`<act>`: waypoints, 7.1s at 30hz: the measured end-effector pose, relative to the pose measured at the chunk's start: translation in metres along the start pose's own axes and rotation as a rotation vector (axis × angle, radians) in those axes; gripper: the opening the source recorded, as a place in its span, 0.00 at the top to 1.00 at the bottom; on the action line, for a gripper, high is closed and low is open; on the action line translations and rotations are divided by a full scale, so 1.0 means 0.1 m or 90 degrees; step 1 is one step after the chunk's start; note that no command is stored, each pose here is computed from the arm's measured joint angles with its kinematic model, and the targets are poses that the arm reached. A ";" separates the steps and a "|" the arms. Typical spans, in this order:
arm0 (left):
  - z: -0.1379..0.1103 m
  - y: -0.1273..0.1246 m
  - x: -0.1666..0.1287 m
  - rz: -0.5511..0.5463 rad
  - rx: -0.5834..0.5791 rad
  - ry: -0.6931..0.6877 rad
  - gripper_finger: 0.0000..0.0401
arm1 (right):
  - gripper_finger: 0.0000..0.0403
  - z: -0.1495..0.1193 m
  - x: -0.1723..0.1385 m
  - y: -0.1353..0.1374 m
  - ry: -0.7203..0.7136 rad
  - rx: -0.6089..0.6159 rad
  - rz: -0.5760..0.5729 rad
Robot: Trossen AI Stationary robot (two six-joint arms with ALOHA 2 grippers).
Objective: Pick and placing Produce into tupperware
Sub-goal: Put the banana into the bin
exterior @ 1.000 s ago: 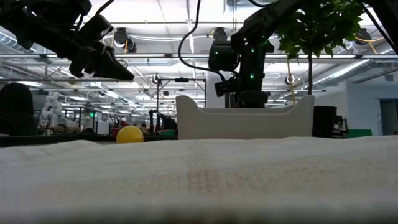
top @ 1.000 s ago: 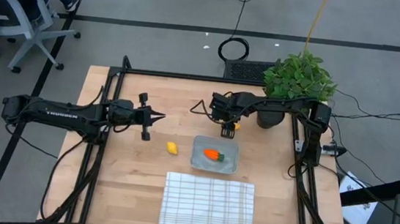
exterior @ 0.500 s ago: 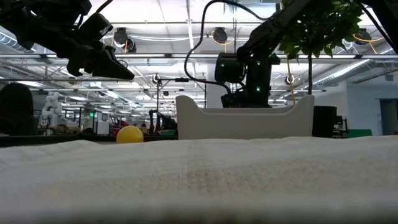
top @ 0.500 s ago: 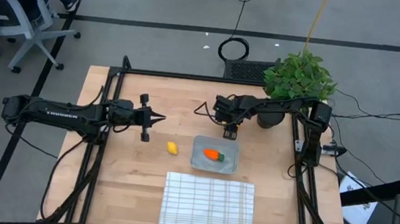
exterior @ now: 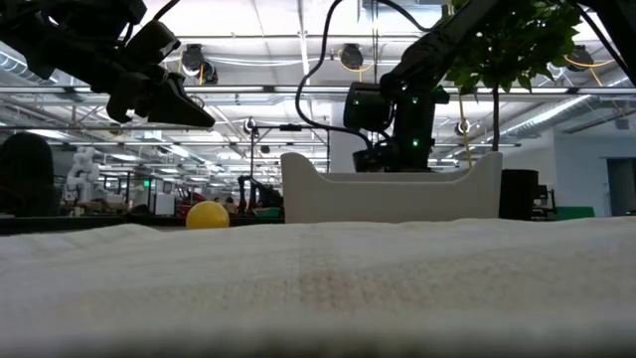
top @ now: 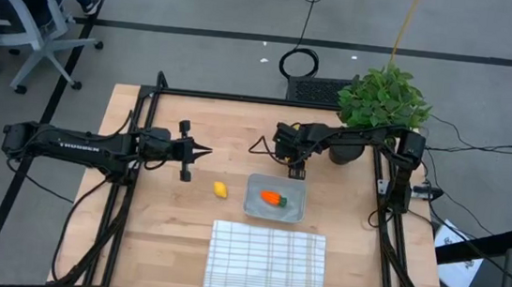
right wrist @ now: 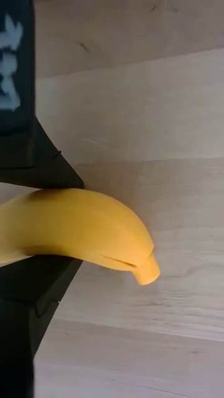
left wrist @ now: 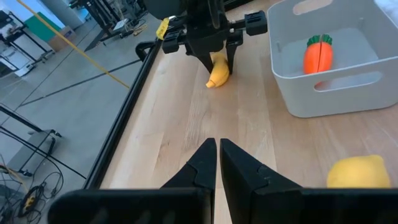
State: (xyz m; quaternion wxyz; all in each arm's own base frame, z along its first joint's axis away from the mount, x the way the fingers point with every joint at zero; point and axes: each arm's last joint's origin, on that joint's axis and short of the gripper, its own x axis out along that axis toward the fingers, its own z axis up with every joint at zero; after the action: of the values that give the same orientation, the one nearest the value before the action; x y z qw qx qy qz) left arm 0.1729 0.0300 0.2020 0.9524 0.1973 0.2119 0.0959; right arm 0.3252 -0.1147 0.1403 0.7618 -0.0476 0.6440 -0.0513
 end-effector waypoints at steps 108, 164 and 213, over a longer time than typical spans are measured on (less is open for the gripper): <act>0.01 0.00 0.00 0.002 -0.052 -0.004 0.94 | 0.66 -0.32 -1.38 1.43 -0.327 -0.174 0.005; 0.00 0.00 0.00 0.000 -0.070 0.000 0.94 | 0.65 -0.14 -0.82 1.50 -0.324 -0.081 0.171; 0.00 0.00 0.00 0.000 -0.077 0.001 0.94 | 0.65 -0.09 -0.50 1.54 -0.252 -0.034 0.226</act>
State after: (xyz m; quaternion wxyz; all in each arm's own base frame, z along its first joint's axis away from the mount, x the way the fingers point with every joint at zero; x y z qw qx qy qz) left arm 0.1728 0.0299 0.2019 0.9624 0.1396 0.2063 0.1084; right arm 0.3105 0.0443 0.1666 0.8683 0.0369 0.4822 0.1102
